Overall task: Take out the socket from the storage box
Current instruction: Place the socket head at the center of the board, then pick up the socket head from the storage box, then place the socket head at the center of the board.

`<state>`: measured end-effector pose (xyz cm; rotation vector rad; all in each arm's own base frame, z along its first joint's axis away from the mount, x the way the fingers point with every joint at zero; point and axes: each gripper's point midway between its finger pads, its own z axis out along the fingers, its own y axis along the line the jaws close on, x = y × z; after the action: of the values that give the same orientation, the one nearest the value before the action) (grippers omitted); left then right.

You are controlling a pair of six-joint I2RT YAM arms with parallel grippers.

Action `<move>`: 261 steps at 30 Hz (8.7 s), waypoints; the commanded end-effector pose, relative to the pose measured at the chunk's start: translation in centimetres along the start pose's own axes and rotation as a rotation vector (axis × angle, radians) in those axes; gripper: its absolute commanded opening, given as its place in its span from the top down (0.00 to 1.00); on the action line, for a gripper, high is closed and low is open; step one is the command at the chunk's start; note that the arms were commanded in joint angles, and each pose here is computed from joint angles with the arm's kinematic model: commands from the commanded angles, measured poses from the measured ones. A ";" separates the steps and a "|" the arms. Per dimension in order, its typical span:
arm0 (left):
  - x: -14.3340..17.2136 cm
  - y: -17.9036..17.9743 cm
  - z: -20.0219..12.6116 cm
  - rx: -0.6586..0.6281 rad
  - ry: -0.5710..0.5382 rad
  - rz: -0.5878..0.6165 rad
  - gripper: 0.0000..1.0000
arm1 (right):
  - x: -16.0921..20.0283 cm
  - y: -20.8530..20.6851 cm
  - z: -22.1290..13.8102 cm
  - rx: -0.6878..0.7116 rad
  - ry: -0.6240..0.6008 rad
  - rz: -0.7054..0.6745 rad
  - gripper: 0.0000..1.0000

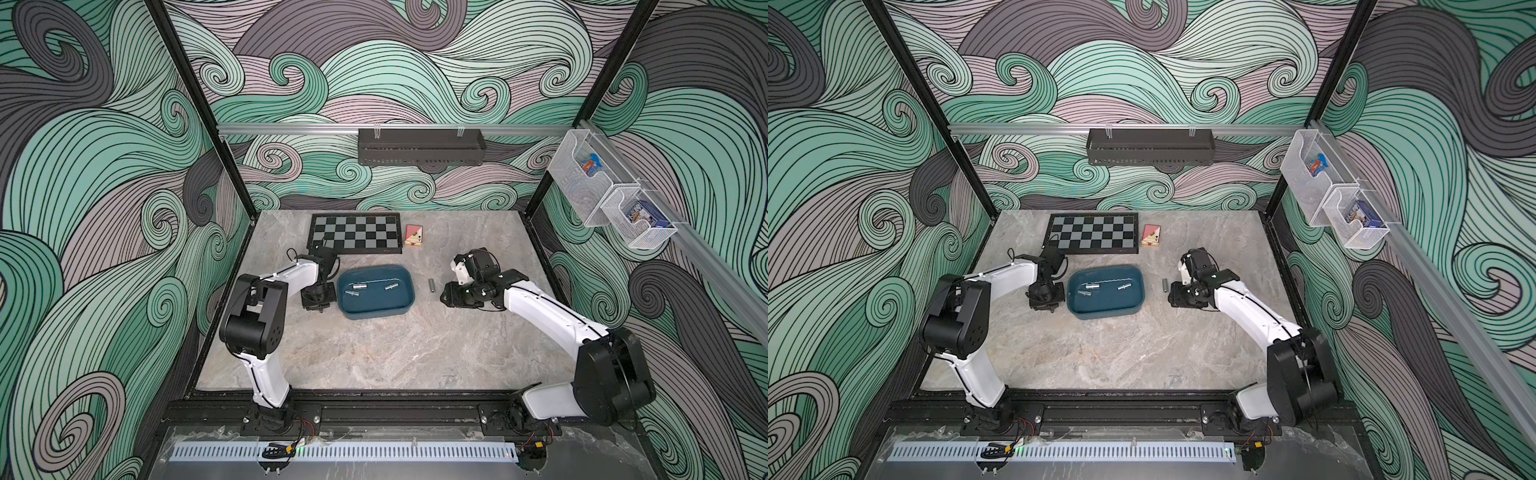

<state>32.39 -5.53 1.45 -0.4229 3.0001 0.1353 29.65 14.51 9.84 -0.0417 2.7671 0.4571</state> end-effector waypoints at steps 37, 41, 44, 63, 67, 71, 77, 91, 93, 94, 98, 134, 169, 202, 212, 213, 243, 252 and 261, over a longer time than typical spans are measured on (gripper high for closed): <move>-1.6 0.1 -9.9 0.131 -0.208 -0.022 0.49 | -1.1 1.9 -2.0 -0.016 -0.060 -0.063 0.49; -1.3 0.3 -14.0 0.206 -0.296 0.009 0.46 | -1.5 4.4 -3.0 -0.025 -0.055 -0.145 0.47; -0.1 0.7 -15.7 0.241 -0.326 0.042 0.46 | -1.8 6.7 -3.3 -0.026 -0.042 -0.223 0.44; 4.6 3.3 -17.6 0.309 -0.457 0.089 0.38 | -4.4 14.2 5.5 0.033 0.086 0.230 0.42; 4.6 3.2 -18.1 0.324 -0.484 0.099 0.38 | -4.8 13.7 8.0 0.095 0.084 0.325 0.42; 4.8 2.7 -18.7 0.357 -0.512 0.129 0.38 | -4.7 13.1 10.3 0.143 0.092 0.442 0.43; 4.9 2.3 -19.0 0.367 -0.527 0.152 0.38 | -5.3 12.6 12.3 0.193 0.062 0.548 0.48; 5.2 1.8 -19.2 0.378 -0.533 0.183 0.37 | -6.1 12.5 15.1 0.233 0.030 0.659 0.50; 5.2 1.8 -19.2 0.377 -0.533 0.185 0.37 | -6.4 12.6 15.4 0.232 0.024 0.658 0.50; 5.2 1.8 -19.2 0.378 -0.532 0.185 0.37 | -6.5 12.6 15.6 0.233 0.024 0.662 0.50; 5.2 1.6 -19.2 0.382 -0.529 0.193 0.37 | -6.4 12.4 16.0 0.243 0.021 0.669 0.51; 5.6 1.0 -19.2 0.398 -0.524 0.222 0.37 | -2.3 8.1 16.9 0.341 0.199 0.456 0.73; 5.4 1.3 -19.1 0.375 -0.533 0.218 0.37 | -5.1 13.6 11.7 0.216 0.106 0.127 0.86; 5.5 0.6 -18.4 0.380 -0.496 0.234 0.37 | -11.2 1.1 -2.0 0.263 -0.039 -0.017 0.85; 5.5 0.5 -18.2 0.378 -0.490 0.238 0.37 | -9.6 -3.5 2.1 0.326 0.095 -0.091 0.83; 5.5 0.5 -18.1 0.378 -0.488 0.238 0.37 | -9.4 -3.6 2.5 0.325 0.108 -0.090 0.83; 5.6 0.4 -18.0 0.374 -0.482 0.246 0.37 | -5.3 -5.0 10.0 0.348 0.265 -0.116 0.81; 5.6 0.3 -17.9 0.372 -0.477 0.249 0.37 | -5.3 -5.0 10.4 0.345 0.272 -0.109 0.75; 5.6 0.2 -17.7 0.372 -0.469 0.251 0.37 | -5.4 -4.9 10.2 0.335 0.269 -0.104 0.71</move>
<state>25.28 -8.32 18.53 -0.0031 2.5139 -0.2594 38.33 12.78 1.20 -0.1702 3.0400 -0.0556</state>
